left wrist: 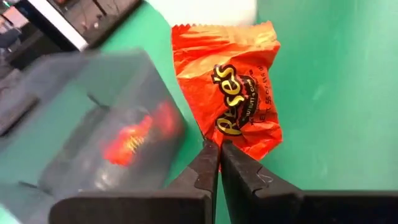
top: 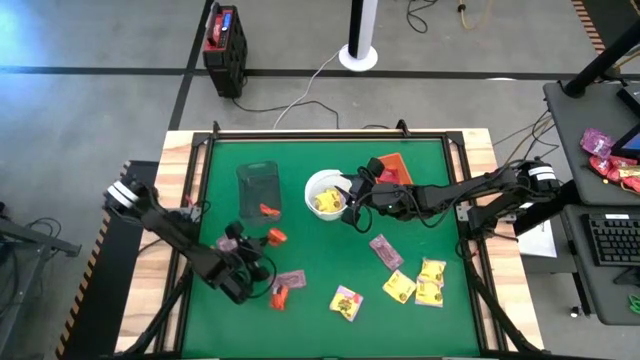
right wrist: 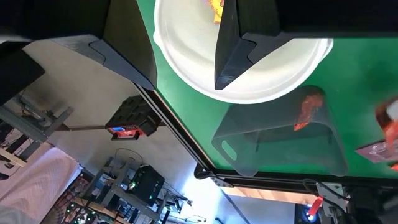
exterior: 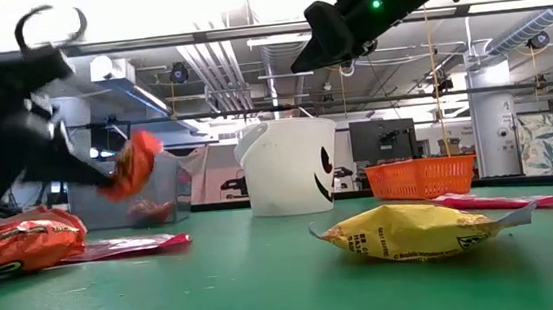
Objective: Sort candy by brand, put in halloween buckets
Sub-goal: Put the orange chocolate into the black bin, then put the red candy into the orange bin
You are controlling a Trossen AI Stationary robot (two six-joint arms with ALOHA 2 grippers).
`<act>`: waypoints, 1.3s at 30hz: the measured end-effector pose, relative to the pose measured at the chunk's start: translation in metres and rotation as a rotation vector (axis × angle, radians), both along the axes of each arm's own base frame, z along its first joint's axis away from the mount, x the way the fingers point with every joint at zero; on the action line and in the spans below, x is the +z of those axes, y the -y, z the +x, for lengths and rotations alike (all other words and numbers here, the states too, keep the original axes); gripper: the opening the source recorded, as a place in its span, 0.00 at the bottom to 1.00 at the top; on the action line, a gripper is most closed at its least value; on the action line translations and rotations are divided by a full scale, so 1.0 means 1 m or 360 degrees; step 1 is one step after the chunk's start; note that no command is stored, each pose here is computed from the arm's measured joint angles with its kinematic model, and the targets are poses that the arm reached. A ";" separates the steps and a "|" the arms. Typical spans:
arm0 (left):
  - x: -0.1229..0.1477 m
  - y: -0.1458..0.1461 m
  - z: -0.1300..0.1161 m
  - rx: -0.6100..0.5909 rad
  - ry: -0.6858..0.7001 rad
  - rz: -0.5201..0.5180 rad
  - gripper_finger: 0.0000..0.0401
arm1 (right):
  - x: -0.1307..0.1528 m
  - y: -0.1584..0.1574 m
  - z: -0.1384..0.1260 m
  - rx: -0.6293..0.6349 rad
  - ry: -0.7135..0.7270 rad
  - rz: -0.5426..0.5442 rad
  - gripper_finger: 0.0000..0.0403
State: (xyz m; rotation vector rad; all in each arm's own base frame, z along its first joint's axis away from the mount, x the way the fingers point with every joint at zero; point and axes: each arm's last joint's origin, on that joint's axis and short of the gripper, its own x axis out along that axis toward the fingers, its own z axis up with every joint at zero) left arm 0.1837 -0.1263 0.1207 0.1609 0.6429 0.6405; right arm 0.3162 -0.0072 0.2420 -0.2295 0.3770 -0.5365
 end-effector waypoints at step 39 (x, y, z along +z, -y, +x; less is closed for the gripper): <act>0.130 -0.052 -0.021 -0.0321 0.0090 -0.0432 0.24 | 0.002 -0.044 0.003 0.0625 0.0033 0.0368 0.39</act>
